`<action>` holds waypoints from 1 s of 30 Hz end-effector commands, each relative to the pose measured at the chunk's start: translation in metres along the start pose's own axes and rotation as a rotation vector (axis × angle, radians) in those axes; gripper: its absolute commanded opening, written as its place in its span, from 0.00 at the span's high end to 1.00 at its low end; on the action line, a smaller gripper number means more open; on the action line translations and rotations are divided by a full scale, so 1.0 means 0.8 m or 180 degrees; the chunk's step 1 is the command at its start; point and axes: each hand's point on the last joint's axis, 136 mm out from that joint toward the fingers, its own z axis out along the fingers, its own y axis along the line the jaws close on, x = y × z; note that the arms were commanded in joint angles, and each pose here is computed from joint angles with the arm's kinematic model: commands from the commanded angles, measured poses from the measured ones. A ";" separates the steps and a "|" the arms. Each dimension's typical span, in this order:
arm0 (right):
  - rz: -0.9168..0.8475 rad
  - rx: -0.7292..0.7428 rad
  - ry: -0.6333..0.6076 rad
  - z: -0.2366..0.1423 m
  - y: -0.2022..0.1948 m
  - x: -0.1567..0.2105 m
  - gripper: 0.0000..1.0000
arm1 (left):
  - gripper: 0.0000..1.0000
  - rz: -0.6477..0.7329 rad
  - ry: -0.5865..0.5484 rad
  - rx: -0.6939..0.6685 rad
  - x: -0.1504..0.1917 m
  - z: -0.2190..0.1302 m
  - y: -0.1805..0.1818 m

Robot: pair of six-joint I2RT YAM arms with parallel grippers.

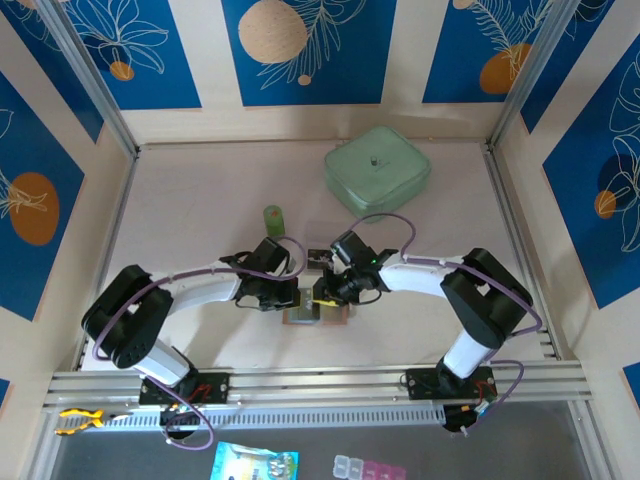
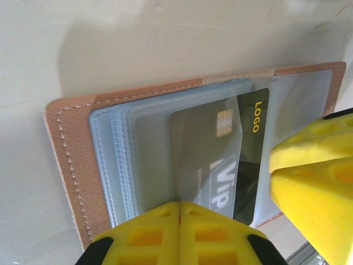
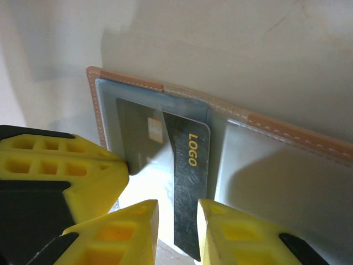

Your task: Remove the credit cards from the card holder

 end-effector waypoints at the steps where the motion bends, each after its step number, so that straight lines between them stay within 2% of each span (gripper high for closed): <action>1: 0.0059 -0.0004 0.0105 0.008 -0.010 0.007 0.73 | 0.99 0.0028 0.0070 -0.0176 0.006 0.006 0.014; 8: 0.0101 0.0037 0.0126 0.014 -0.017 0.008 0.74 | 0.99 0.0018 0.0107 -0.0212 0.010 0.010 0.020; 12: 0.0100 -0.0101 0.0148 0.015 -0.010 0.009 0.74 | 1.00 0.0011 0.0123 -0.0206 0.010 0.011 0.019; 20: 0.0103 -0.0348 0.0087 0.007 0.003 0.008 0.83 | 1.00 0.0009 0.0149 -0.0228 0.011 0.012 0.021; 30: 0.0103 -0.0298 0.0030 -0.001 -0.003 0.008 0.90 | 1.00 0.0003 0.0139 -0.0236 0.012 0.010 0.022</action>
